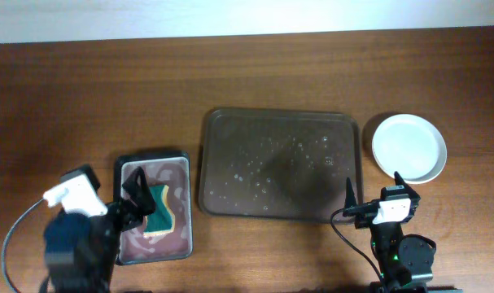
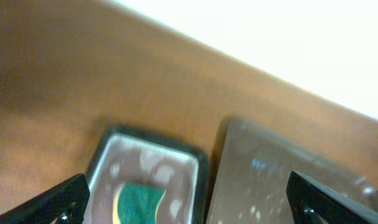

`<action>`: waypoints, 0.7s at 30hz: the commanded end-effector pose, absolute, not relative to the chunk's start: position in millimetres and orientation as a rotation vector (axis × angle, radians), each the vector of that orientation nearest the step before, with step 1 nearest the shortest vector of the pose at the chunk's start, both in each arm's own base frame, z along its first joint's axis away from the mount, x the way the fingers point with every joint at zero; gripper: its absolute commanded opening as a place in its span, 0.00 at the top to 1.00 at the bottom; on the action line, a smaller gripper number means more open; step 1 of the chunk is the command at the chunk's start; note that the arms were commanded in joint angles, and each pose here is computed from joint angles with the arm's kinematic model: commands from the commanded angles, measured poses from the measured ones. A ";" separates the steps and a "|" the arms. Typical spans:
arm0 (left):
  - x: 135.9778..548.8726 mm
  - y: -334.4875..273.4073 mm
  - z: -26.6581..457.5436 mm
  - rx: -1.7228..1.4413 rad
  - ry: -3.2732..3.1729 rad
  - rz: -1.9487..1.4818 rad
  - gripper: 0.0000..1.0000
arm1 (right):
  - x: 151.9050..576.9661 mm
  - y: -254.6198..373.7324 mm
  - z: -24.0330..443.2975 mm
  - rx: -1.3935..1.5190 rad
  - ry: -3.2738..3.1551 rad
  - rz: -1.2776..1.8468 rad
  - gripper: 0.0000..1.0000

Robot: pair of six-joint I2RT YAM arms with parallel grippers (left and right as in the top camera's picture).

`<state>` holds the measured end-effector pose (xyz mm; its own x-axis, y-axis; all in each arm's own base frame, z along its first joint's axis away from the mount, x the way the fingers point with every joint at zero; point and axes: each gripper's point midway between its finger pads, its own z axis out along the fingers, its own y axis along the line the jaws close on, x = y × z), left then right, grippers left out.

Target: Clean dirty plates on tray and stack at the side

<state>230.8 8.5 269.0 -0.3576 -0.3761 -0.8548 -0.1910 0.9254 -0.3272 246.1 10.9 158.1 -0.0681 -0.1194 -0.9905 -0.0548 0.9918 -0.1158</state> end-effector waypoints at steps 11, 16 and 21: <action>245.9 7.2 180.8 -0.234 1.544 -0.172 0.01 | 246.0 10.3 155.6 -0.139 1.644 -0.058 0.01; 246.2 8.5 165.2 -0.249 1.597 -0.159 0.00 | 246.0 10.4 155.6 -0.139 1.644 -0.058 0.01; 245.8 8.5 157.1 -0.252 1.630 -0.155 0.01 | 246.0 10.4 155.6 -0.139 1.644 -0.058 0.01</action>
<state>246.3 7.8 157.5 -0.0608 -0.2719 -0.9604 -0.0642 0.9613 -0.2680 246.1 10.9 158.0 -0.0685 -0.1194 -0.9905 -0.0549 0.9918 -0.1158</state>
